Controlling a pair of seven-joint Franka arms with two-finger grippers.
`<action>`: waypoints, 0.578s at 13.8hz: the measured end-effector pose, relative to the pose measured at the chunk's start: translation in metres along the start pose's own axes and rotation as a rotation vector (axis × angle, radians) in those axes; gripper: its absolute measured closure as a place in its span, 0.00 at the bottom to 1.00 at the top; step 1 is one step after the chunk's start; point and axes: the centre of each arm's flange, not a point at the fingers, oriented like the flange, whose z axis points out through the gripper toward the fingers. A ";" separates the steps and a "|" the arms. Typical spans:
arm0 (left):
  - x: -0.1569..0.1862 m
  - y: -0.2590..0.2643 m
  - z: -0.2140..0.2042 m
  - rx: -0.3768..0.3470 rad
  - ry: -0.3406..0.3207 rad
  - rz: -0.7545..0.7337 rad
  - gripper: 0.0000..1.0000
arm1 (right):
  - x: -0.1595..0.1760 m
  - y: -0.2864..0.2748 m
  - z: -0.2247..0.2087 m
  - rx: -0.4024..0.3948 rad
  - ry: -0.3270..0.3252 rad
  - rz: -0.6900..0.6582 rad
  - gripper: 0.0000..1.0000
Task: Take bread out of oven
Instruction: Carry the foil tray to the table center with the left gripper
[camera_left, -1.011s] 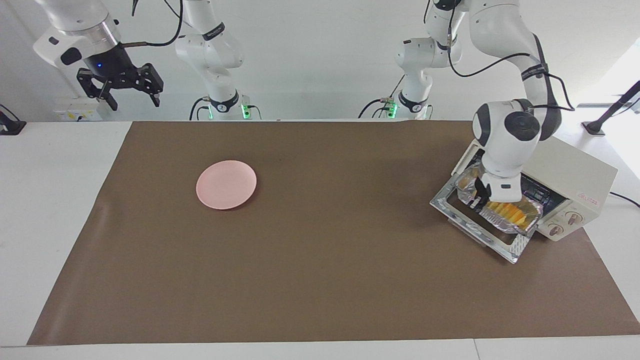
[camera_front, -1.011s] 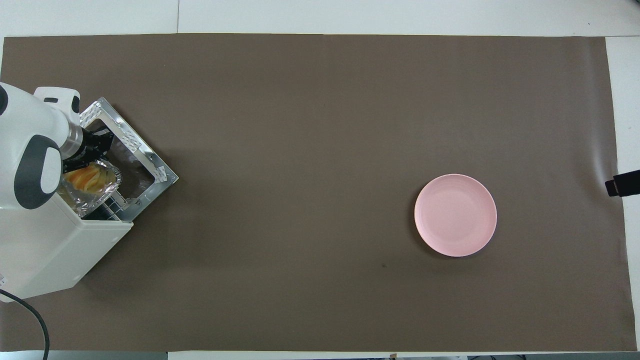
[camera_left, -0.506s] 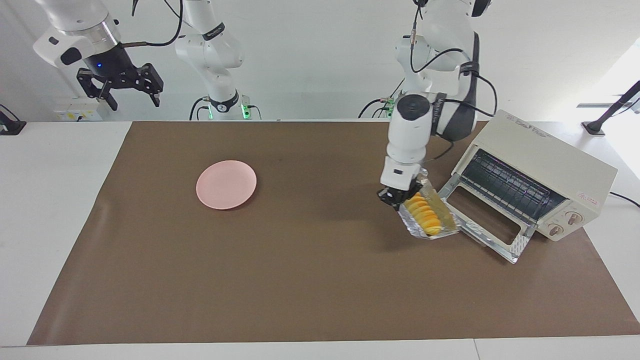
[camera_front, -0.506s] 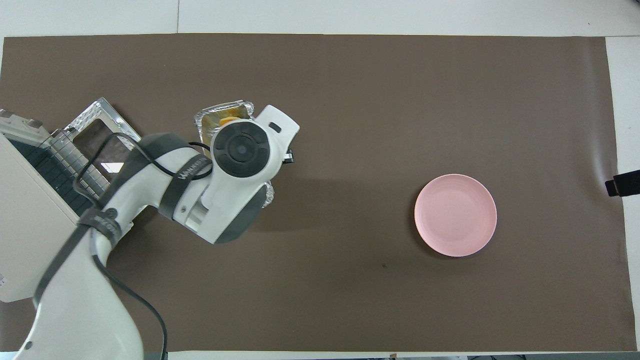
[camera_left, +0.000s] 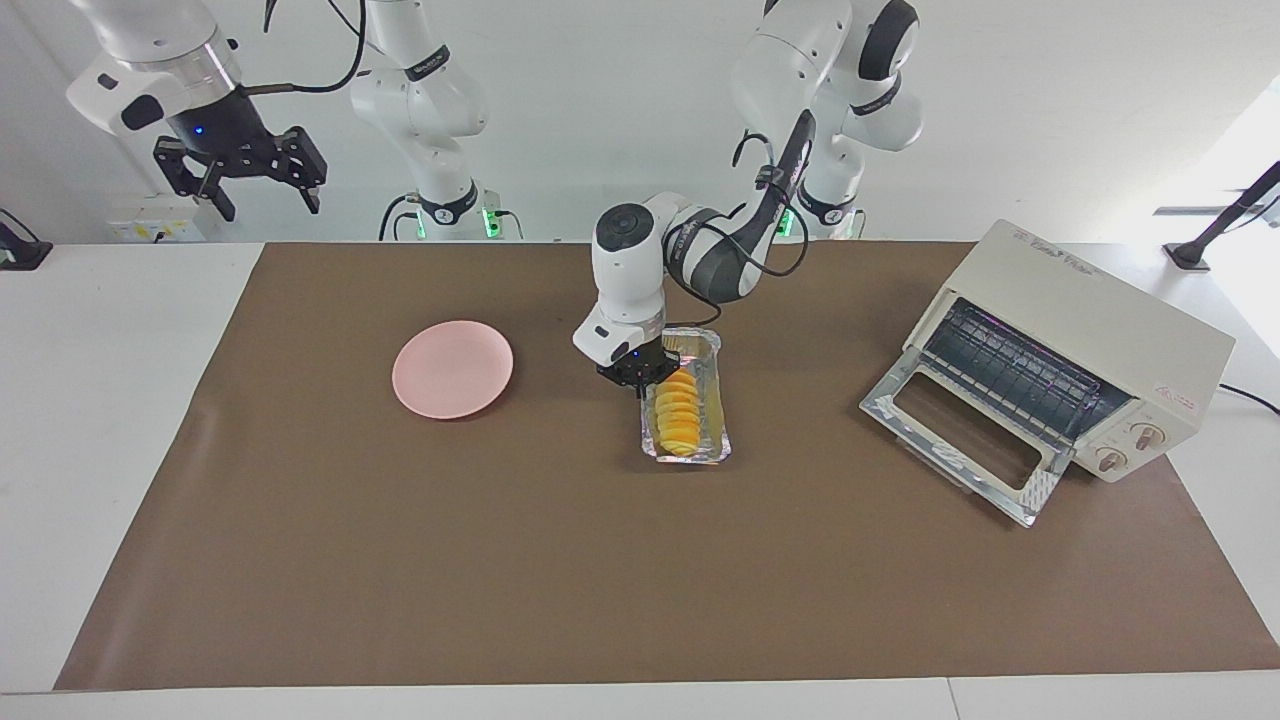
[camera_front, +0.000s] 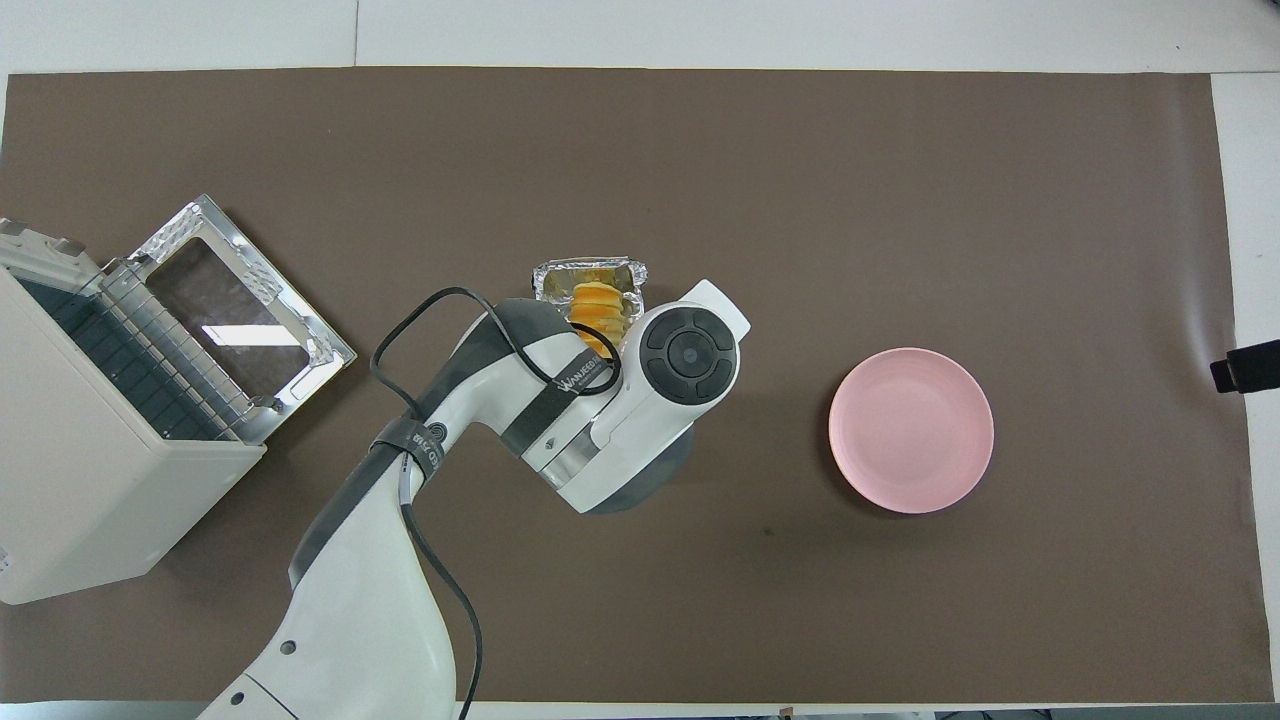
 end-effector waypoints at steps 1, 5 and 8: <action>0.001 0.000 -0.001 -0.009 -0.004 -0.008 0.98 | 0.000 0.000 0.000 0.000 0.000 0.000 0.00; 0.007 0.000 -0.008 -0.055 -0.024 -0.059 0.59 | 0.000 0.000 0.000 0.000 0.000 0.000 0.00; 0.019 -0.016 -0.016 -0.018 -0.048 -0.107 0.23 | 0.000 0.000 0.000 0.000 0.000 0.000 0.00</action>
